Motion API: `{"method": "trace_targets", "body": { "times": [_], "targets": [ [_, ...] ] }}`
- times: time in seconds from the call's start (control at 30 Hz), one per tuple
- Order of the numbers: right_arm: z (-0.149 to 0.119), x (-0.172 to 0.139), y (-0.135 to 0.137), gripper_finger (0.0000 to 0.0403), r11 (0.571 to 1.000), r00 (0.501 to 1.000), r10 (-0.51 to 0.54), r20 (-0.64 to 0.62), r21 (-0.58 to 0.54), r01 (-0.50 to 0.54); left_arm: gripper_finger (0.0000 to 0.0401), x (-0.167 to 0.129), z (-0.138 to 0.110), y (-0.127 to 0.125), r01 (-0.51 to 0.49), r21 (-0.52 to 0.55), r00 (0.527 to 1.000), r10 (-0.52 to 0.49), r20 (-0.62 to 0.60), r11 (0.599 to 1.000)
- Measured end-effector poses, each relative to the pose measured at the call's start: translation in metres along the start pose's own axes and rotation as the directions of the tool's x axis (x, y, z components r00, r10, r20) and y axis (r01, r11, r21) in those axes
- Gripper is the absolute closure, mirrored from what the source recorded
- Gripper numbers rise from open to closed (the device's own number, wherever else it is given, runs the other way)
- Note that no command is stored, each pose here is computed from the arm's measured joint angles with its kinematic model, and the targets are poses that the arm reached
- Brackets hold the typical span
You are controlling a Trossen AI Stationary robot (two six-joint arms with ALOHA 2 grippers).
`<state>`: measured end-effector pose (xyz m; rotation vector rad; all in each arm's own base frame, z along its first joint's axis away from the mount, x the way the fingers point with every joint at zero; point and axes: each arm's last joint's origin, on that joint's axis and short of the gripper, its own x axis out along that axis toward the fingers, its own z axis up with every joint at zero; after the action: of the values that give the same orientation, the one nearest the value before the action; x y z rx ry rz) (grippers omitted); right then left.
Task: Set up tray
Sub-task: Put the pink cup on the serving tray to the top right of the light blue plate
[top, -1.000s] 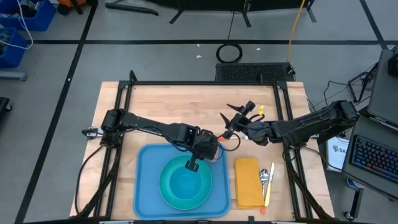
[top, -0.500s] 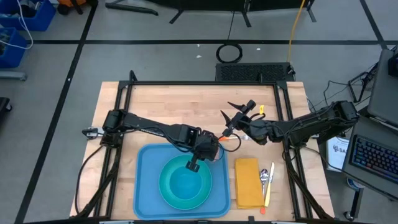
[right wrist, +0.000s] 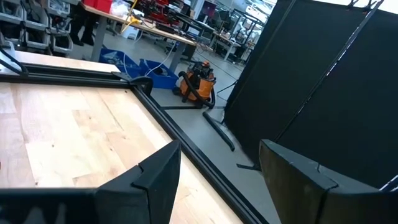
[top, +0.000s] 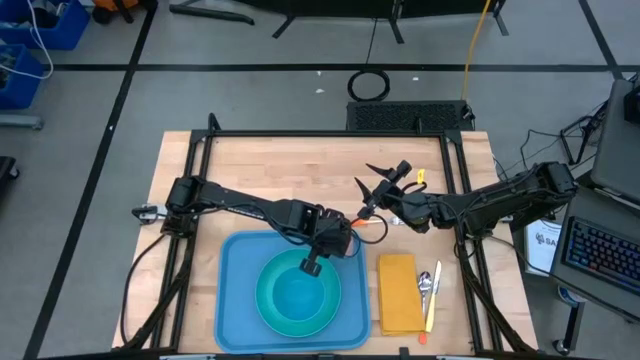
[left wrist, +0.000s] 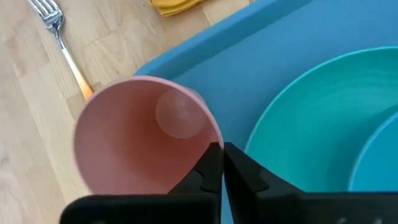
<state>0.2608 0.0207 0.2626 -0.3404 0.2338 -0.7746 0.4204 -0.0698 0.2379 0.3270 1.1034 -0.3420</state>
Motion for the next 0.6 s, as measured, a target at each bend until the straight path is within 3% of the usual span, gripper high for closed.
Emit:
{"method": "trace_targets", "body": {
  "times": [0.6],
  "targets": [
    [-0.0001, -0.0001, 0.0001, 0.0193, 1.000, 1.000, 0.001, 0.000, 0.000, -0.001, 0.0381, 0.0001, 0.0010, -0.0009, 0.036, -0.001, 0.999, -0.036, 0.019, 0.999]
  ]
}}
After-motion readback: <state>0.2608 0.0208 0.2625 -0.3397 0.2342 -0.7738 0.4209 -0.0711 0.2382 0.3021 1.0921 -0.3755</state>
